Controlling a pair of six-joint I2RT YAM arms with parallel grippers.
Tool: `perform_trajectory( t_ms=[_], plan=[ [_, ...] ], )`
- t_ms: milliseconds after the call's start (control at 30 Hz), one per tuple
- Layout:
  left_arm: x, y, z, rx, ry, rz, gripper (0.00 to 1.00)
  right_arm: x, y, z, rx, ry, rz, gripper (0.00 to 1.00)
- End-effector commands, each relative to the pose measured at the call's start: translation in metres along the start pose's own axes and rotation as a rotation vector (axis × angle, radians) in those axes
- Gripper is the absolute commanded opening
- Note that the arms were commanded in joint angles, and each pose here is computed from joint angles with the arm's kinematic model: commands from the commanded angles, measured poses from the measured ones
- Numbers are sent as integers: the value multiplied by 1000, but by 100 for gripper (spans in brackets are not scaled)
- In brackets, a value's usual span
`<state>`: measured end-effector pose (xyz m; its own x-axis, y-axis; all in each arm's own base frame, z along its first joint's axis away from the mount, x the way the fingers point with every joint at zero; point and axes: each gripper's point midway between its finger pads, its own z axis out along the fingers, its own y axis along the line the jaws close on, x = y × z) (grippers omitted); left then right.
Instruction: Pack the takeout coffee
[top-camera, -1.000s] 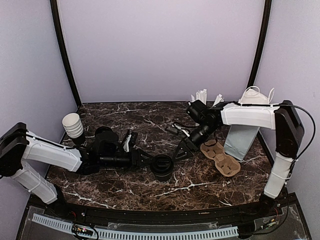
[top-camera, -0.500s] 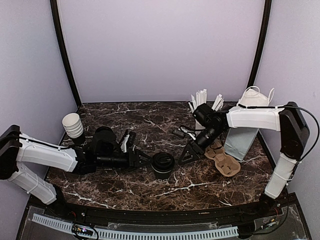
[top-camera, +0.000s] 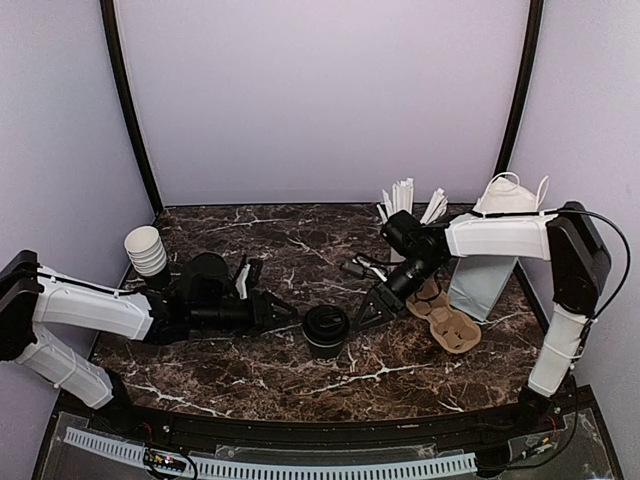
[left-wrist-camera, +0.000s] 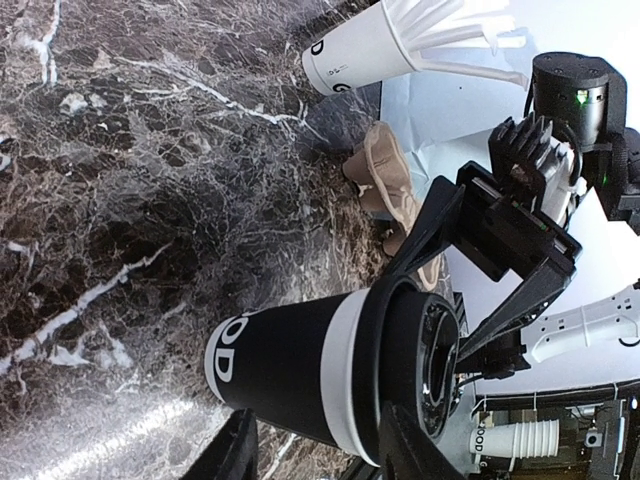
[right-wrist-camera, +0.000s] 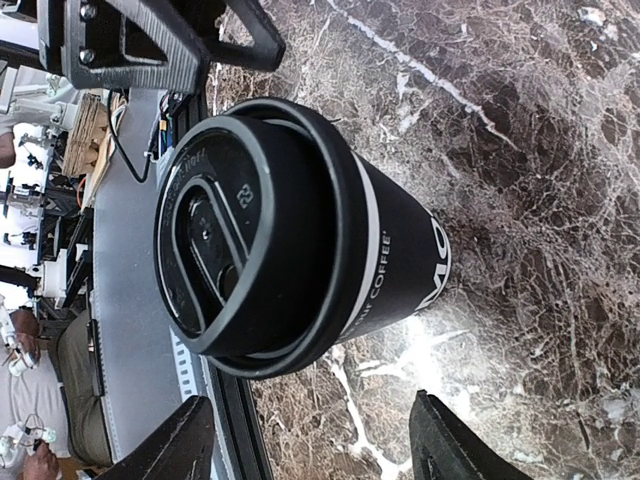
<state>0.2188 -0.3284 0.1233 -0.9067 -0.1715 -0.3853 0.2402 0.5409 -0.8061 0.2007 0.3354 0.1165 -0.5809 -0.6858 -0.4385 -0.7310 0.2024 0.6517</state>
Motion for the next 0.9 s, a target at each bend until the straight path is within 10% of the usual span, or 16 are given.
perform_trajectory(
  t_ms=[0, 867],
  plan=[
    [-7, -12, 4, 45, 1, 7, 42, -13, 3, 3, -28, -18, -12, 68],
    [-9, -27, 7, 107, 16, 4, 40, -17, -9, 14, -13, 8, 18, 62]
  ],
)
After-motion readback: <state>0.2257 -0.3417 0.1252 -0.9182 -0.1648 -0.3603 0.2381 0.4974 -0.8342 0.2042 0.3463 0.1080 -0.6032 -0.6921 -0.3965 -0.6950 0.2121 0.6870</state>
